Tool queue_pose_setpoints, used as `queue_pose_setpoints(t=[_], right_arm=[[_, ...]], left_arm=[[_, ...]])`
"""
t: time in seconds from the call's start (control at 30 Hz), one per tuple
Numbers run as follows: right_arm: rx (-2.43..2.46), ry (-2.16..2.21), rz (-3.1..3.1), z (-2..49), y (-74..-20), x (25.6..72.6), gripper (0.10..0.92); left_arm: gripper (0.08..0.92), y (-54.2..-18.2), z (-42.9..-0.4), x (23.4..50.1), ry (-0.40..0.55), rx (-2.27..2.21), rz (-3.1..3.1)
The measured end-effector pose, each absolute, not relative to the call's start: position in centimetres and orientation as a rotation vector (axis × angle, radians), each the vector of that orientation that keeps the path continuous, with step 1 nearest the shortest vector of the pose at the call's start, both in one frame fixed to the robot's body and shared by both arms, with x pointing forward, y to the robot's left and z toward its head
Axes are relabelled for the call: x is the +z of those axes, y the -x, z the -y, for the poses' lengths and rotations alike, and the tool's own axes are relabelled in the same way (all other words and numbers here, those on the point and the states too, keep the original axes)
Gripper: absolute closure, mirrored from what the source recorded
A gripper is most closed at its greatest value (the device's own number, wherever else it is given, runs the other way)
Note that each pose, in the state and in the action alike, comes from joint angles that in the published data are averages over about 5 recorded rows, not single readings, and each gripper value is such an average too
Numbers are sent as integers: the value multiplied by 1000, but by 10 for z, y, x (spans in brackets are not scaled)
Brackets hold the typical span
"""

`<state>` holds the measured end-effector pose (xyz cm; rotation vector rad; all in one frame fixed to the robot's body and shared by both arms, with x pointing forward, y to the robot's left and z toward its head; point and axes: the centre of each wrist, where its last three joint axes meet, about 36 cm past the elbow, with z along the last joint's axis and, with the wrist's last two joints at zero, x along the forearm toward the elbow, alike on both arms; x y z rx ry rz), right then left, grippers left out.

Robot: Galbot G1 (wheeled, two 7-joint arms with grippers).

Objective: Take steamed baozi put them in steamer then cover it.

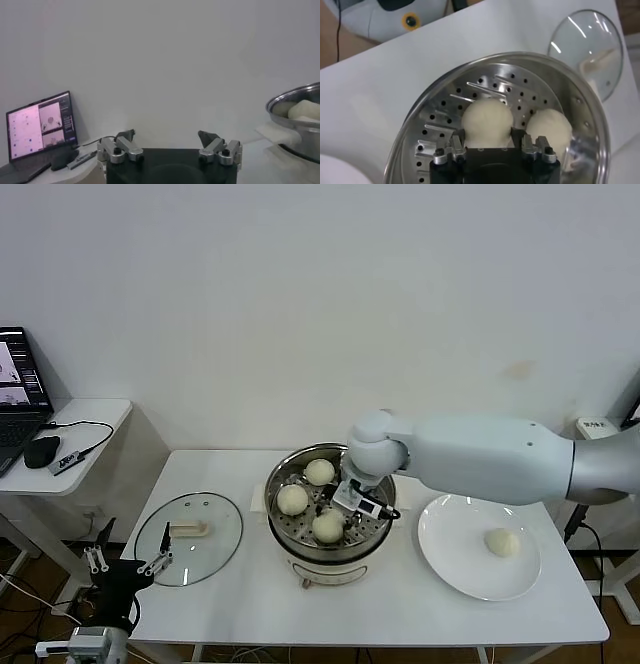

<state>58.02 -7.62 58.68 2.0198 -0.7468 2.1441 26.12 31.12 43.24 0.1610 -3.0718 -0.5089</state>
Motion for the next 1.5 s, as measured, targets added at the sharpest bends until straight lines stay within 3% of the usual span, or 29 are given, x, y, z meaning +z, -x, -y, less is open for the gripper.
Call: queue_pose_setpoints(t=[0.33,0.6,0.7,1.13,1.5], right_arm=[[2164,-2031,727,72,-581,586,431],[2160,-2047,752,73,-580,591,243],[2166,-2048,770,75,-580,598,206],[2155,-1932,911,115,-585,650,200],[1910,-1579,1226,209,-587,678,200]], left_arm=[[177,-260,-311,433,-161,-507,3072],[177,-261,-310,434,-159,-508,3076],[177,-261,-310,435,-155,-512,3079],[177,-267,-310,440,-117,-526,3100],[177,-272,-304,441,-60,-533,3111]])
